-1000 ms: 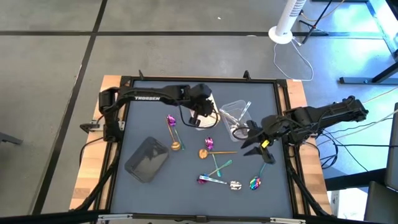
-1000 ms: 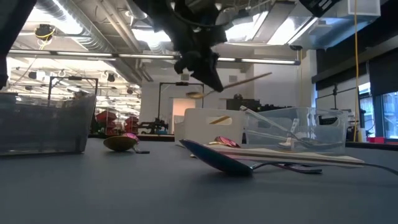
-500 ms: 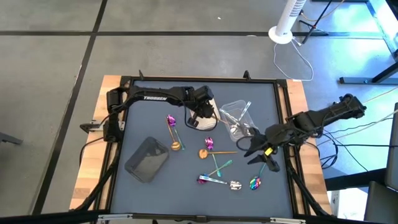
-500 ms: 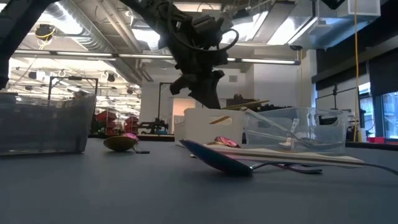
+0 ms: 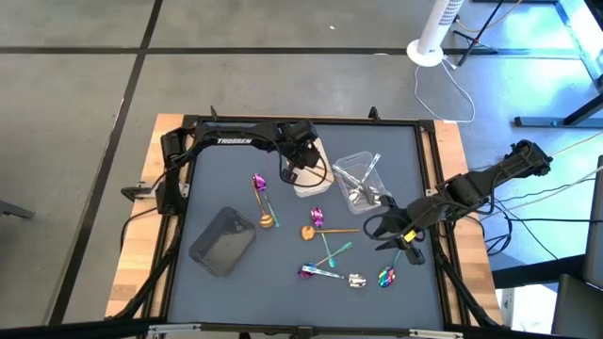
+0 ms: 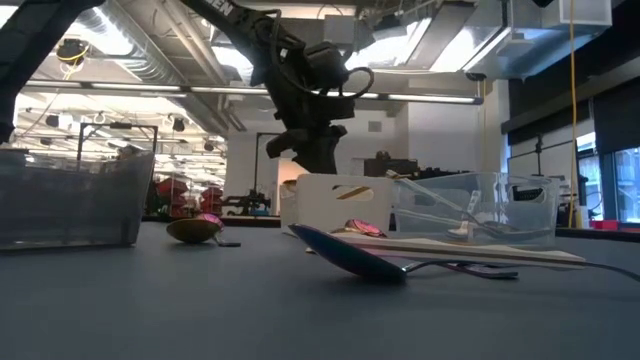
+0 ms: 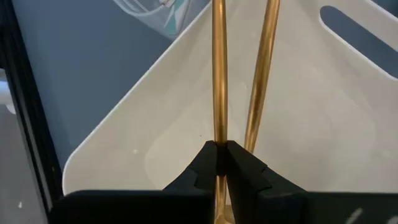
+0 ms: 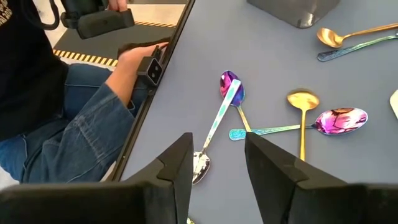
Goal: Sort silverware by color (type)
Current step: Put the gold spoon into the white bin, then put the iridescent spoon into the black bin
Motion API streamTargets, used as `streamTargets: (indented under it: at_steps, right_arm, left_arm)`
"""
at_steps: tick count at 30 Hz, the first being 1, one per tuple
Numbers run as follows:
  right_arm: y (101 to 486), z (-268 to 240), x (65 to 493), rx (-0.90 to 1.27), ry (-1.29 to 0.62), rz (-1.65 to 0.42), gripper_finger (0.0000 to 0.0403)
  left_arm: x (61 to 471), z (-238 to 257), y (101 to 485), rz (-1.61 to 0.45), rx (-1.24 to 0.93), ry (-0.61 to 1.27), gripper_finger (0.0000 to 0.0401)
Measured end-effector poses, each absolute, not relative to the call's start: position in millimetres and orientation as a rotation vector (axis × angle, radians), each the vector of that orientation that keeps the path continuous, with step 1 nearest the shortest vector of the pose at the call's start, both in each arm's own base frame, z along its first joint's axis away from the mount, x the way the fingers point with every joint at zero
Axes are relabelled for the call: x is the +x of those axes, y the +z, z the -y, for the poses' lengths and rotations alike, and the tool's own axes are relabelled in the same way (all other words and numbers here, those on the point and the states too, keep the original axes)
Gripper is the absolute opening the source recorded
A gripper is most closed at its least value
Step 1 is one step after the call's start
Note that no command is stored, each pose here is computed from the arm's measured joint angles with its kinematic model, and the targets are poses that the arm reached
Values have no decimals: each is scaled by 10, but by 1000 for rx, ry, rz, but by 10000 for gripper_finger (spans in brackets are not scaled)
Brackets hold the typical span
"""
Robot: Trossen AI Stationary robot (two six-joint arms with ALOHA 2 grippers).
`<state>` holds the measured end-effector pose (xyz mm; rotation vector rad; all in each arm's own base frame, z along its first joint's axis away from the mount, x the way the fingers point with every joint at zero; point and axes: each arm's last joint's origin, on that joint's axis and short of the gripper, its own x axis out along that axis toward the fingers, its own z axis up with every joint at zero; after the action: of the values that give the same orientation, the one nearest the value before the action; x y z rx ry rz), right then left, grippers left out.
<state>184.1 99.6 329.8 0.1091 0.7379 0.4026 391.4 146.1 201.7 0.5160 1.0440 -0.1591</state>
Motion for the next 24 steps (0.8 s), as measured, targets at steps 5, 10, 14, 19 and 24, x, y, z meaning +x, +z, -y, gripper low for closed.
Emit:
streamTargets:
  at_steps: [5,10,14,19,24]
  right_arm:
    - [3298,-995,1841,109,402,-738,134]
    - [3298,-995,1842,109,402,-738,134]
    - [3298,-994,1841,109,402,-738,134]
    - [3298,-994,1841,109,402,-738,134]
    - [3298,-994,1841,109,402,-738,134]
  left_arm:
    - [3930,-1447,2024,-1033,524,-154,39]
    - [3967,-1417,2040,-1006,541,-148,50]
    - [3991,-1408,2053,-987,560,-138,52]
    - [4005,-1425,2065,-984,576,-98,52]
    - [4003,-1430,2065,-991,582,-86,53]
